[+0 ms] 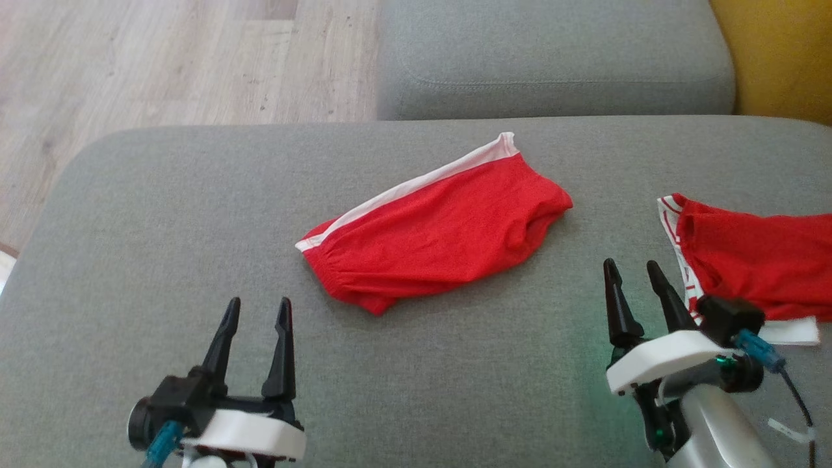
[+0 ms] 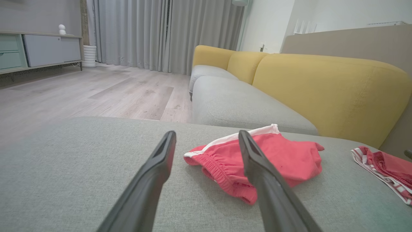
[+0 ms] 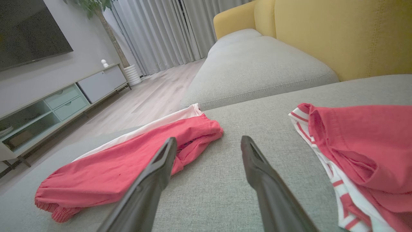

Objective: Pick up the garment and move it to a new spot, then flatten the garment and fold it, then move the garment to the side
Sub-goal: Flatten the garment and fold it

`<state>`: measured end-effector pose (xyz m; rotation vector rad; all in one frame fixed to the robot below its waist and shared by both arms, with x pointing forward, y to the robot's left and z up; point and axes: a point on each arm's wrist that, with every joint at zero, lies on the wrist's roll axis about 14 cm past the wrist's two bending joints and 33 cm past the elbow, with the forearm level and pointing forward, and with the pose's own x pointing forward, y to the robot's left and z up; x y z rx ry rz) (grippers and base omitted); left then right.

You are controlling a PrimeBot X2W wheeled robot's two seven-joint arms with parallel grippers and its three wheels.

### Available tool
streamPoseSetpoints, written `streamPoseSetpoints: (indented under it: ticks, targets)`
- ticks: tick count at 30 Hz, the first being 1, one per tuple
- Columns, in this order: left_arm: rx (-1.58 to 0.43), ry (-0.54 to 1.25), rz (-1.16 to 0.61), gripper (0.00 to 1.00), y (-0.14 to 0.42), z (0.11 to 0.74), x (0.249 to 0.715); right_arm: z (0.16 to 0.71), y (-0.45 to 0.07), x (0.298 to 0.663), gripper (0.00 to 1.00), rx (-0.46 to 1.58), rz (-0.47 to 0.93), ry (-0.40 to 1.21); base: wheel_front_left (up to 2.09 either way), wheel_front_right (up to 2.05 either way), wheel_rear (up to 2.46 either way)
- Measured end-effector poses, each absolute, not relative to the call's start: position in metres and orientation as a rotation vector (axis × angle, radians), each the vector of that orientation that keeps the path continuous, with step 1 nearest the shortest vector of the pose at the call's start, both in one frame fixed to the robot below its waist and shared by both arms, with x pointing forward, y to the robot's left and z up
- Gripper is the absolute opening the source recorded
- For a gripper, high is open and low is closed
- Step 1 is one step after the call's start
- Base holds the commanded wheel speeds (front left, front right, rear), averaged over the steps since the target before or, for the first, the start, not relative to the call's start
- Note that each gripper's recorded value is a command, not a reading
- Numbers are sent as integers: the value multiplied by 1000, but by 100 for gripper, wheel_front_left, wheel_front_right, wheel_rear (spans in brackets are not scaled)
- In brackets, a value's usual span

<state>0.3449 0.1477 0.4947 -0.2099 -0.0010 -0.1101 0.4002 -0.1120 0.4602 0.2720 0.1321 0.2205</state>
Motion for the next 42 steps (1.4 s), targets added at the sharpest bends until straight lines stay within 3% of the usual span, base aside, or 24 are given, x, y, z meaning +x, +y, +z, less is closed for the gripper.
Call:
streamPoseSetpoints:
  ticks: [7,17,22,42]
  targets:
    - [-209,2,-116,100,149,491,350,454,-114,418,100,288,204,207,0,0,0]
    - [-221,14,-81,100,163,484,374,428,-79,494,100,658,169,423,0,0,0]
    - [-192,59,-27,100,181,469,366,389,-52,506,100,738,130,597,0,0,0]
    - [-198,81,88,100,212,461,353,367,-21,539,100,660,136,707,0,0,0]
